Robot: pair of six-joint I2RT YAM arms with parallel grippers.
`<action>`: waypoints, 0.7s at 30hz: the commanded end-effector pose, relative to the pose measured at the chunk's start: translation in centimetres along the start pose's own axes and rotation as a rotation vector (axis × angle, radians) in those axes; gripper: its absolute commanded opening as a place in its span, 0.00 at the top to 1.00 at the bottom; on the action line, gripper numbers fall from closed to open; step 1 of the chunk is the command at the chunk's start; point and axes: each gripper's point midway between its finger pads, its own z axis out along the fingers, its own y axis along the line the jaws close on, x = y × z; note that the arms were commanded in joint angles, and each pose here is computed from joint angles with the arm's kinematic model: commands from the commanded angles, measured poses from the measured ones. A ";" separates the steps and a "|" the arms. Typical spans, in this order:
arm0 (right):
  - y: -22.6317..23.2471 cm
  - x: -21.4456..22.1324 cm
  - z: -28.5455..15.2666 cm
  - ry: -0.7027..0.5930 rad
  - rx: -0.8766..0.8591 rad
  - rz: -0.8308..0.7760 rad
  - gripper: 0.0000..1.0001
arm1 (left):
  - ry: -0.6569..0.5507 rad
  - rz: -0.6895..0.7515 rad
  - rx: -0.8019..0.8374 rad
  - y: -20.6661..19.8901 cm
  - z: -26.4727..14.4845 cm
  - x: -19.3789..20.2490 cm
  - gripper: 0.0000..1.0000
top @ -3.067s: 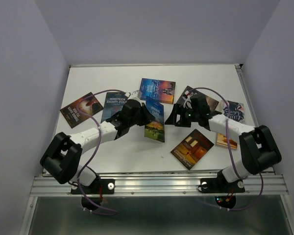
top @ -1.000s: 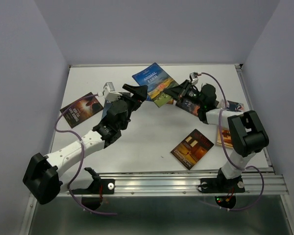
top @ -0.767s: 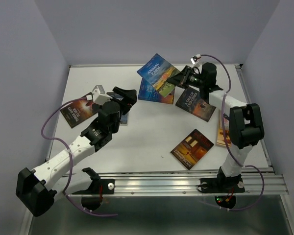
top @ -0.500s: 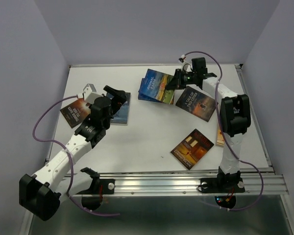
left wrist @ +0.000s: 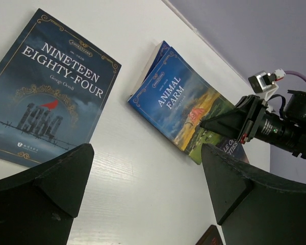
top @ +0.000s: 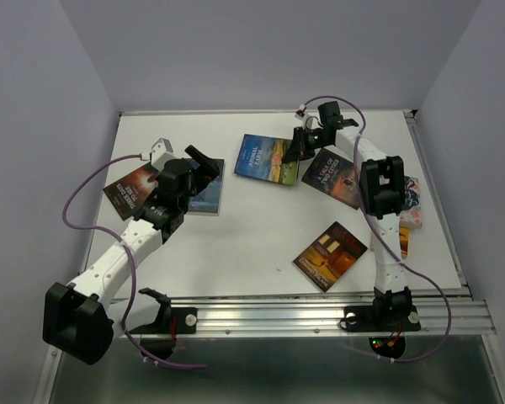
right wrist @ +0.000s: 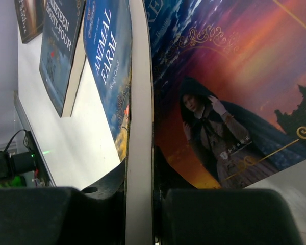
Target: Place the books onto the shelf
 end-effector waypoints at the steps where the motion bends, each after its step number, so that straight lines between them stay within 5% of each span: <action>1: -0.9 -3.0 -1.4 -0.070 0.025 -0.015 0.94 | -0.018 0.012 0.067 -2.2 0.1 -1.7 0.01; 21: -5.3 -4.9 -1.6 -0.173 0.034 0.130 0.85 | 0.070 0.043 0.098 -2.4 2.2 -0.1 0.01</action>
